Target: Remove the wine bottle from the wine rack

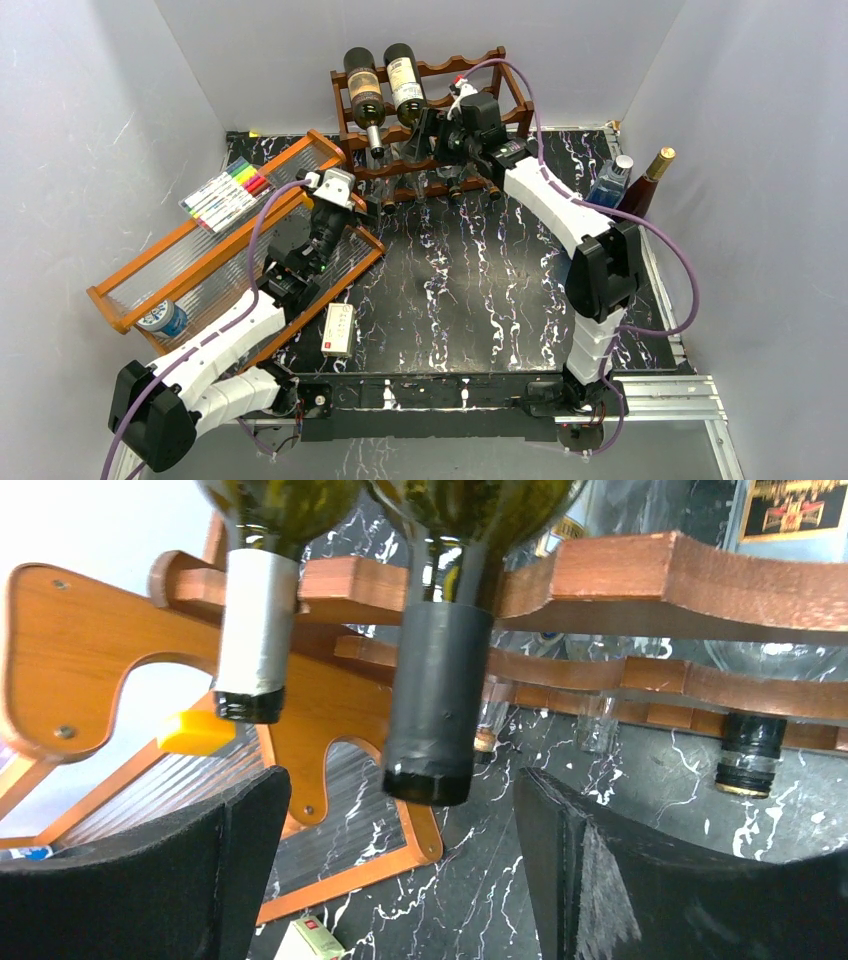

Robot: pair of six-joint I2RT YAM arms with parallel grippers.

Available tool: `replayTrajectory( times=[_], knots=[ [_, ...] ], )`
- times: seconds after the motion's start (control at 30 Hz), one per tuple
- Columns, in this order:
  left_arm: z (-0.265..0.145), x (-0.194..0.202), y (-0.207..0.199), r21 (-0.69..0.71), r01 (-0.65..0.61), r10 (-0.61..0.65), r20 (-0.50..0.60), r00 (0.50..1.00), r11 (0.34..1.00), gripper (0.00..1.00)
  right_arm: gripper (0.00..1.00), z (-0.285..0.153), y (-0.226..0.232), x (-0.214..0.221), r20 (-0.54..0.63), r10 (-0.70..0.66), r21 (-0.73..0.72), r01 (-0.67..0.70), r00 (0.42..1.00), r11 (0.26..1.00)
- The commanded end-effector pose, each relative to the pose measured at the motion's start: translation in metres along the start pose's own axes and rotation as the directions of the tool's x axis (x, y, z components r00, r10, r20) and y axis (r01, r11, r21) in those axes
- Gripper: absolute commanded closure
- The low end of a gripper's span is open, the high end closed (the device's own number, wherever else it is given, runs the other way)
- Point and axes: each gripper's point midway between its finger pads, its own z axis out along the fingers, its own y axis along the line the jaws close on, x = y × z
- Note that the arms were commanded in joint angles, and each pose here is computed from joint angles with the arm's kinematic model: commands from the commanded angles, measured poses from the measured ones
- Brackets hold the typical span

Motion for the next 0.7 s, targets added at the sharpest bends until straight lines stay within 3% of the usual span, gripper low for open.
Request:
replayTrajectory(
  times=[0.0,0.43,0.67],
  knots=[
    [0.003,-0.021,-0.001,0.015,0.040,-0.041,0.067,0.997,0.999,0.02,0.10,0.003,0.014,-0.028,0.073,0.028,-0.036,-0.026,0.997,0.999],
    [0.005,-0.008,-0.015,0.054,0.066,-0.068,0.041,0.997,0.996,0.02,0.30,0.030,0.010,-0.037,0.091,0.110,-0.130,-0.098,0.990,0.987],
    [0.006,-0.006,-0.020,0.062,0.062,-0.064,0.034,0.997,0.996,0.02,0.32,0.037,0.013,-0.044,0.097,0.134,-0.163,-0.117,0.986,0.980]
  ],
)
